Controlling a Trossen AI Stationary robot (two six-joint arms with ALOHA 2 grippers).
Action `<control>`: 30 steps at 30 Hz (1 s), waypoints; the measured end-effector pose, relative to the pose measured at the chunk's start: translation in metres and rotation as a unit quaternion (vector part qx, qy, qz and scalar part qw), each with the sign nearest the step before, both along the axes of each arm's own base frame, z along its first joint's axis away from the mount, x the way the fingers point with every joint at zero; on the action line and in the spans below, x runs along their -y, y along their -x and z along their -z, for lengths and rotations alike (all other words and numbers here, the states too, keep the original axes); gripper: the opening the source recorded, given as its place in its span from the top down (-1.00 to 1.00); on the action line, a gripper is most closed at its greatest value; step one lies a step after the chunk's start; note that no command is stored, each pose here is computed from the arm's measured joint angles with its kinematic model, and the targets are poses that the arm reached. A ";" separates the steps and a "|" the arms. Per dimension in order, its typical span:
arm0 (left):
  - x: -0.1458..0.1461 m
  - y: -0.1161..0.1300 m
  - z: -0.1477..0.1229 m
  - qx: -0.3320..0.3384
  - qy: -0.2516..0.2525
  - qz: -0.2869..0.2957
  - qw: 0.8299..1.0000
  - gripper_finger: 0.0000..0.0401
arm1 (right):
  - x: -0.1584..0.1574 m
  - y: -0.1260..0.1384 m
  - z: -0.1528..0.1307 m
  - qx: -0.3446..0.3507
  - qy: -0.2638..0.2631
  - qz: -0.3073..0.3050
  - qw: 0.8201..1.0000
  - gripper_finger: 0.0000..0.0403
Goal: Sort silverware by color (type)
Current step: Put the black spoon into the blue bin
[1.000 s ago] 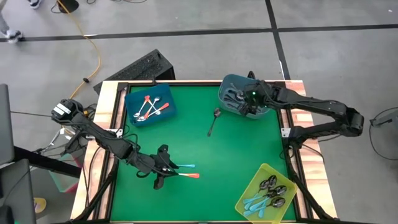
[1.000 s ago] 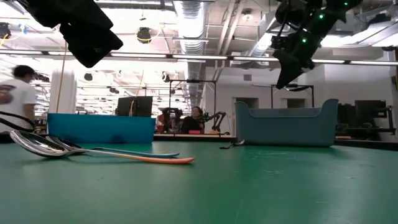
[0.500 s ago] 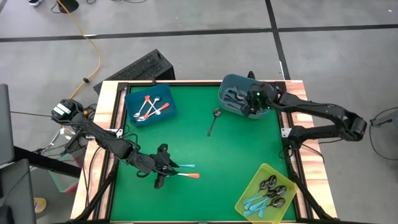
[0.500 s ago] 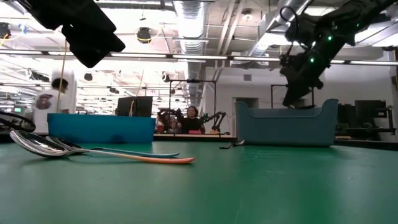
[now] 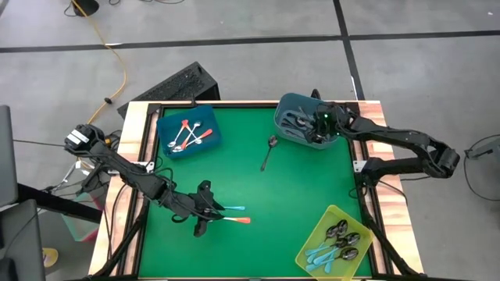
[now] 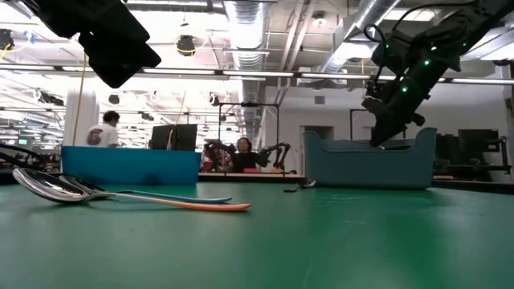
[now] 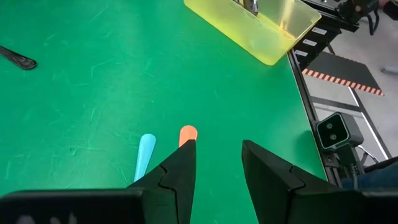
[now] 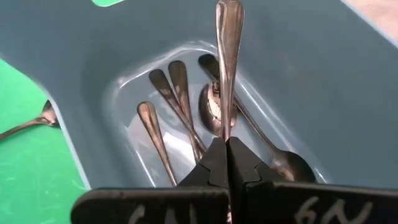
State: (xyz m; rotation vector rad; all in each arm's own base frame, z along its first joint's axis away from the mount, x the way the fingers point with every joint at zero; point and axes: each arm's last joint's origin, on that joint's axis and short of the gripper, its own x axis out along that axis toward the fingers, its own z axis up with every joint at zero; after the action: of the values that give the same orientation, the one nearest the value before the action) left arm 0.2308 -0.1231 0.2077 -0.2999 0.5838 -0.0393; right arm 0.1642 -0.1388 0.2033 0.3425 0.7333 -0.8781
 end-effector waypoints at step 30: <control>0.001 0.001 0.002 -0.013 0.008 0.012 1.000 0.43 | 0.019 -0.005 0.038 -0.075 -0.050 0.011 0.996 0.69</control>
State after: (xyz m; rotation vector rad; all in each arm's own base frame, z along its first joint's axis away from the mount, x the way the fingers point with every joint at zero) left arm 0.2297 -0.1237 0.2062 -0.3103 0.6132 -0.0628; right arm 0.1692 -0.1580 0.1658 0.3771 0.9166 -0.8955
